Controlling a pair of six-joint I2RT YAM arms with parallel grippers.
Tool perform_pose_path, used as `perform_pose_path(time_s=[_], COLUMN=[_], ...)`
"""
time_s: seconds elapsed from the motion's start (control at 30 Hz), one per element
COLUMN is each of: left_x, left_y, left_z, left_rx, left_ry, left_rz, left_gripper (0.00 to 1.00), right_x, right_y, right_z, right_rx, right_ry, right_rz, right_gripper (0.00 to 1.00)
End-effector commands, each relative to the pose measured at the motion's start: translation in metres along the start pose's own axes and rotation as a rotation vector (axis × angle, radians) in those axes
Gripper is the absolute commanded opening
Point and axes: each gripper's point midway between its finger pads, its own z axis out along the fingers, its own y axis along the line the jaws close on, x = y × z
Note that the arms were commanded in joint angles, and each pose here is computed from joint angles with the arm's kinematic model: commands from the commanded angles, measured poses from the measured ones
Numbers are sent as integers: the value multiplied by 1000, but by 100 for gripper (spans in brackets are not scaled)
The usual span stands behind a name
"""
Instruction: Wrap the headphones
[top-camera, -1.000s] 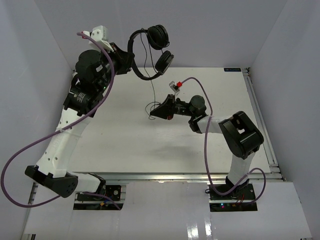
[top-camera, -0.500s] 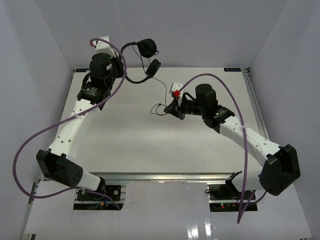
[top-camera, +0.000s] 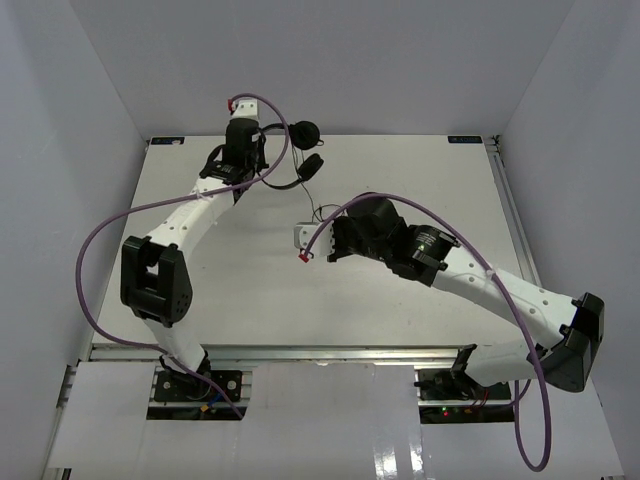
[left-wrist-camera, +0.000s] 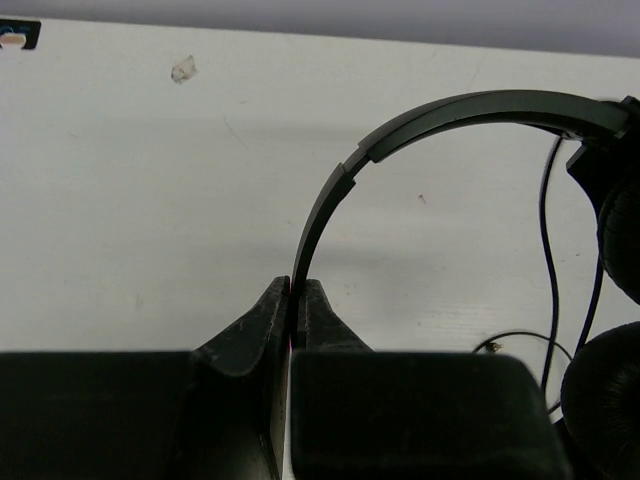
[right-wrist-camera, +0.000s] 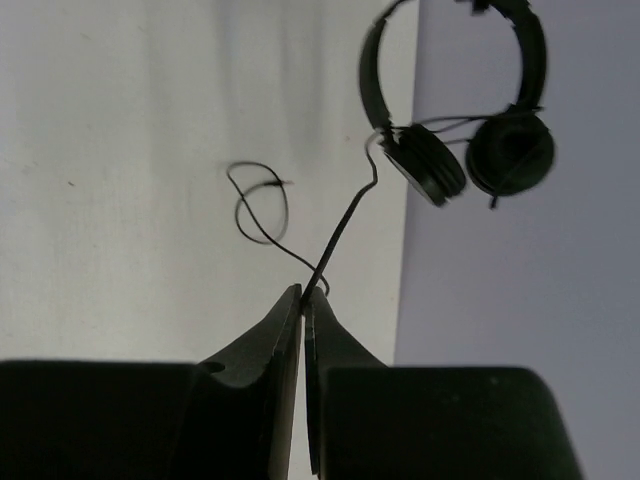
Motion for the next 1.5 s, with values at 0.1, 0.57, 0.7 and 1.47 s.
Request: perform_pose_path(time_s=[0.1,0.57,0.7,1.47], left_x=[20,93,86,-24], left_y=[-21,-86,-103,-120], left_z=[3,-76,-100,-224], left_rx=[128,502,606,889], left_ry=[21,121,93,-141], left_rz=[56,217,212,46], left_gripper=[0,0,0,0], right_x=[29,36,42,44], right_y=[-100,-108,-95,-59], right_z=[-37,-3,12,23], right_rx=[337,343,281,-188], right_ry=[224,94,31,-636], right_rz=[-148,-46,35,674], right_gripper=[8,8,8,8])
